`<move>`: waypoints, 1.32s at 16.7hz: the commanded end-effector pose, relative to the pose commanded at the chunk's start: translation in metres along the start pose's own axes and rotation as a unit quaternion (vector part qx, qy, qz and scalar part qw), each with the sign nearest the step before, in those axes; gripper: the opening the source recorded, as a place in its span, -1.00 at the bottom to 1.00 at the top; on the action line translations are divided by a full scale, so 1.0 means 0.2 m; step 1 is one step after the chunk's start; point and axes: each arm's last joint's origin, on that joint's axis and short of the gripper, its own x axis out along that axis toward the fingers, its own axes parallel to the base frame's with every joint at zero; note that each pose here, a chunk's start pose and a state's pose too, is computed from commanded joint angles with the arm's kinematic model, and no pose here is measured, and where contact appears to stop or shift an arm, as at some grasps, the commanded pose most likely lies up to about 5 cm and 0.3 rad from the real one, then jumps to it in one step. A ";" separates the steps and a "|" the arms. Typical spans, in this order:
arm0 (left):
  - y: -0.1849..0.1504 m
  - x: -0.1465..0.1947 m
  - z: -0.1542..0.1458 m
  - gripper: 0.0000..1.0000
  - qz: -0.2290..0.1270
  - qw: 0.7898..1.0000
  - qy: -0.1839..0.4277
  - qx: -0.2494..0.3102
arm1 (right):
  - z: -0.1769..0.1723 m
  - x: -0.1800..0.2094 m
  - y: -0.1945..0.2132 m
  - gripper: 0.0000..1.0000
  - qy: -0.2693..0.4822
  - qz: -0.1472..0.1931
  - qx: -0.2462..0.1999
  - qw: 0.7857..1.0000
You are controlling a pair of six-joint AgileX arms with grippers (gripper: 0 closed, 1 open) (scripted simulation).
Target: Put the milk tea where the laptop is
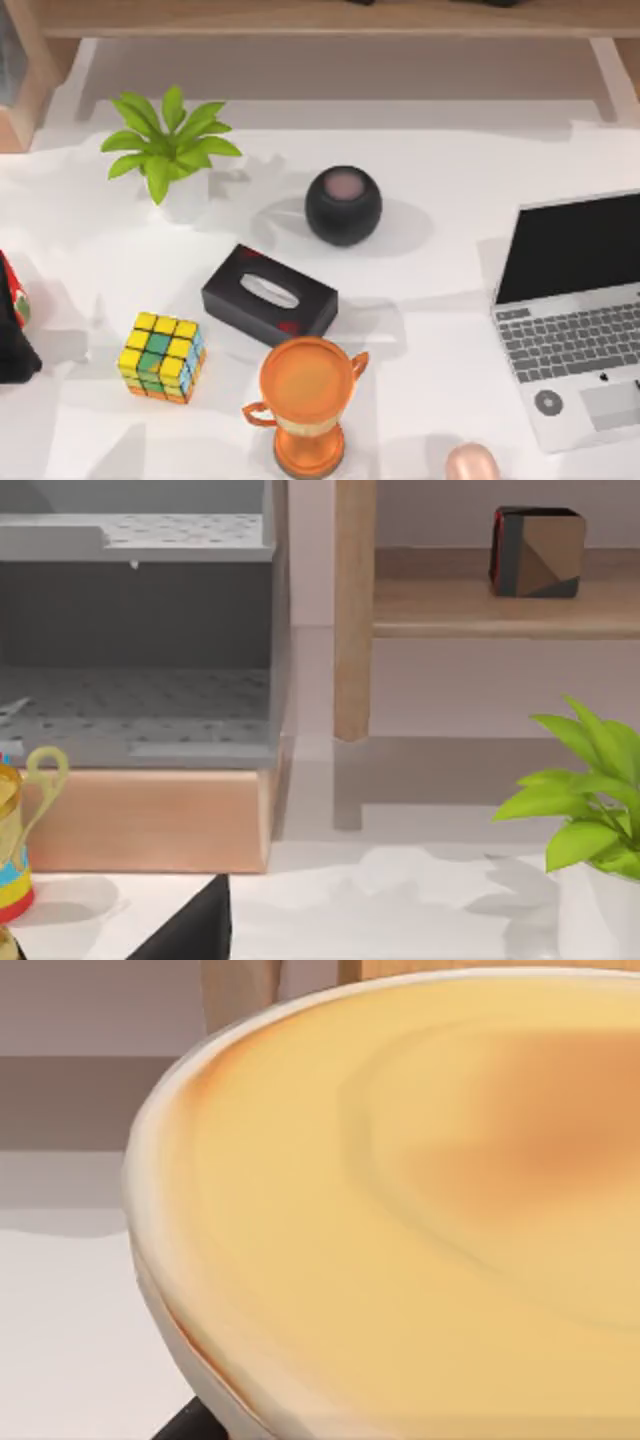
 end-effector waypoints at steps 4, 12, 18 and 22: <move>0.00 0.00 0.00 1.00 0.000 1.000 0.000 0.000 | 0.00 0.00 0.00 -1.00 -0.002 -0.001 0.000 1.000; 0.00 0.00 0.00 1.00 0.000 1.000 0.000 0.000 | 0.20 -0.07 -0.08 -1.00 -0.070 -0.026 -0.025 0.997; 0.00 0.00 0.00 1.00 0.000 1.000 0.000 0.000 | 0.25 -0.25 -0.08 -1.00 -0.062 -0.027 -0.028 0.997; 0.00 0.00 0.00 1.00 0.000 1.000 0.000 0.000 | 0.22 -0.36 -0.06 -1.00 -0.044 -0.021 -0.023 0.999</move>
